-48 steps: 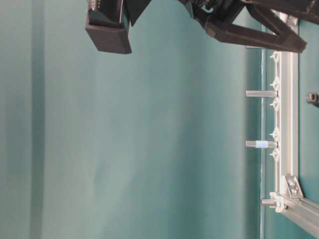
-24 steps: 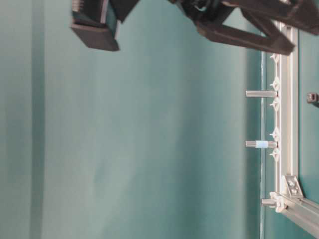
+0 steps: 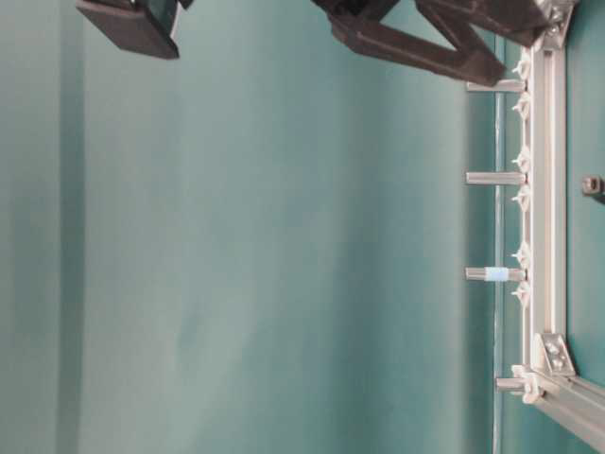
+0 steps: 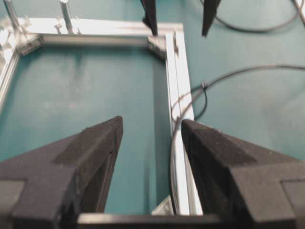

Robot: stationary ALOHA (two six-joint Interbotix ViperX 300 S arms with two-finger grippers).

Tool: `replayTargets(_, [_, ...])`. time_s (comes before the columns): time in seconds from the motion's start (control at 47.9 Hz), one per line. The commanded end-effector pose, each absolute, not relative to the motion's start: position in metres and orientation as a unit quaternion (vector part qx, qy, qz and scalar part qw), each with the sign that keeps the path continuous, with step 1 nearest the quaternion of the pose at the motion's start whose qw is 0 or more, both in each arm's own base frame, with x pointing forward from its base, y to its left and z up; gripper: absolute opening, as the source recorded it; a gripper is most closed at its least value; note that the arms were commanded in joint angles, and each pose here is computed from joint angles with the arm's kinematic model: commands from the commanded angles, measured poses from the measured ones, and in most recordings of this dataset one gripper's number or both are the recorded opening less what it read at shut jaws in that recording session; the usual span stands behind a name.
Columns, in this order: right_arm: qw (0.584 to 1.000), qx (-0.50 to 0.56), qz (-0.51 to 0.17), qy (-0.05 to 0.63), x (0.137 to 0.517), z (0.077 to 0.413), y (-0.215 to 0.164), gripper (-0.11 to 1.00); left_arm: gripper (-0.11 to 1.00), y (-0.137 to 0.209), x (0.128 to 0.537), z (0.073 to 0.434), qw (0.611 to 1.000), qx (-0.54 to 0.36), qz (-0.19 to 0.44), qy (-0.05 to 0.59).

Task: Insert the wire through the string loop located in the center.
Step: 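Open the left gripper to release the cable connector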

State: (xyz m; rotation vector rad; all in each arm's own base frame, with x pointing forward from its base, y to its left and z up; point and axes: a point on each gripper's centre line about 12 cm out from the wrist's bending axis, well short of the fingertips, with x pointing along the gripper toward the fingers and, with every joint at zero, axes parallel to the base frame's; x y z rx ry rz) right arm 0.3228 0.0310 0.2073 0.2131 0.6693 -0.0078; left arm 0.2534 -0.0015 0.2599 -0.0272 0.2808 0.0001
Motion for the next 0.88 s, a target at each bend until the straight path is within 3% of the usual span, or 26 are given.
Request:
replayTargets(0.0, [0.948, 0.109, -0.002, 0.300, 0.321, 0.221, 0.029, 0.83, 0.57, 0.003, 0.256, 0.276, 0.994, -0.005, 0.007, 0.106])
replayTargets(0.334, [0.959, 0.119, 0.003, 0.256, 0.303, 0.229, 0.024, 0.83, 0.57, 0.009, 0.257, 0.285, 0.998, -0.005, 0.021, 0.060])
replayTargets(0.856, [0.965, 0.122, 0.011, 0.234, 0.296, 0.225, 0.024, 0.83, 0.56, 0.010, 0.256, 0.280, 0.998, -0.006, 0.022, 0.064])
